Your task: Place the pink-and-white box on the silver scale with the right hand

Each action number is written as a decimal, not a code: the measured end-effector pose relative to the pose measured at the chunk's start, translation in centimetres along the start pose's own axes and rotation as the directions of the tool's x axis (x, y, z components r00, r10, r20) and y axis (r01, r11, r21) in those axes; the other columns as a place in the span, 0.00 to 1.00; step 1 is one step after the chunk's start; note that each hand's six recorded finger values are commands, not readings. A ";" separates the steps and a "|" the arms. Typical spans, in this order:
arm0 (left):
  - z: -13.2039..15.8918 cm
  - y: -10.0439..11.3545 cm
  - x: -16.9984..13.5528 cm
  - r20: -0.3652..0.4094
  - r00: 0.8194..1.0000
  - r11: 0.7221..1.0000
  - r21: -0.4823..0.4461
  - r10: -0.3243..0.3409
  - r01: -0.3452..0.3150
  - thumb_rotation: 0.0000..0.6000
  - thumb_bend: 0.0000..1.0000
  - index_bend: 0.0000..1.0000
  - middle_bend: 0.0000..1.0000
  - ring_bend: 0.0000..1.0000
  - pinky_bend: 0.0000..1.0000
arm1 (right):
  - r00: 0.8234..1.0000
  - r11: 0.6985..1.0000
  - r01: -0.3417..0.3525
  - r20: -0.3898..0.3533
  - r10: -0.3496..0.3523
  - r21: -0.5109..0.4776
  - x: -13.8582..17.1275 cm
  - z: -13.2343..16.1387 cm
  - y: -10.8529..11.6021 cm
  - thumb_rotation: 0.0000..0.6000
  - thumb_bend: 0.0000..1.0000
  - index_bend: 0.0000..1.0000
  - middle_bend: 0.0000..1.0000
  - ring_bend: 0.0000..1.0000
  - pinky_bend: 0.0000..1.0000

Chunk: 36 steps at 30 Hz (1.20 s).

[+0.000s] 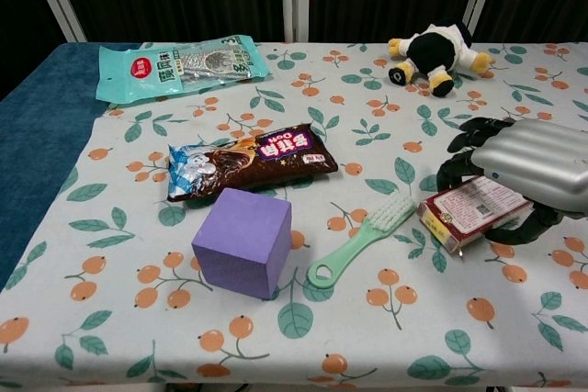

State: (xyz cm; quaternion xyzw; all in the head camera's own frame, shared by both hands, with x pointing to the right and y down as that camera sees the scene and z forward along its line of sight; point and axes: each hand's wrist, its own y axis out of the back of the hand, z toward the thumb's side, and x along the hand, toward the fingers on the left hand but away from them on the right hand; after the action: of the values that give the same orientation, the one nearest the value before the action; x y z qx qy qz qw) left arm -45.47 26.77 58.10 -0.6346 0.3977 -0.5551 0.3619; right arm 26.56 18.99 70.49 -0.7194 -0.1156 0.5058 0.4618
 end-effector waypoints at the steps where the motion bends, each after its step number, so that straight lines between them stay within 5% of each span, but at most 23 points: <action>1: 0.0 0.0 0.0 0.001 1.000 1.000 0.001 -0.001 0.001 1.00 0.11 0.14 0.08 0.00 0.08 | 1.000 1.000 0.017 0.007 -0.017 -0.006 0.0 -0.2 0.3 1.00 0.23 0.52 0.51 0.15 0.00; 10: 0.2 -0.1 0.1 0.006 1.000 1.000 0.002 -0.007 0.007 1.00 0.11 0.14 0.08 0.00 0.08 | 0.983 0.993 0.114 0.141 -0.115 0.010 -0.8 -5.1 3.2 1.00 0.24 0.52 0.50 0.15 0.00; 26: 0.5 -0.6 0.3 0.008 1.000 0.999 0.014 -0.030 0.030 1.00 0.11 0.14 0.08 0.00 0.08 | 0.963 0.998 0.055 0.262 -0.061 0.032 -3.0 -10.4 0.2 1.00 0.24 0.42 0.40 0.13 0.00; 33: 0.5 -0.6 0.3 0.005 0.999 0.999 0.016 -0.033 0.033 1.00 0.11 0.14 0.08 0.00 0.08 | 0.968 0.999 0.033 0.250 -0.032 0.000 -3.1 -10.5 -0.3 1.00 0.04 0.01 0.10 0.00 0.00; 36: 0.5 -0.6 0.3 0.006 0.999 0.999 0.015 -0.032 0.032 1.00 0.11 0.14 0.08 0.00 0.08 | 0.969 0.999 0.039 0.246 -0.033 -0.022 -2.9 -10.5 -0.1 1.00 0.01 0.00 0.01 0.00 0.00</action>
State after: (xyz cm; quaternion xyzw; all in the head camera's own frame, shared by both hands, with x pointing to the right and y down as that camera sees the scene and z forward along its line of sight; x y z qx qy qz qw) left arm -44.89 26.79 58.65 -0.6396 0.3823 -0.5619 0.3591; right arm 34.04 11.43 73.07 -0.6552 -0.1913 0.5808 0.4436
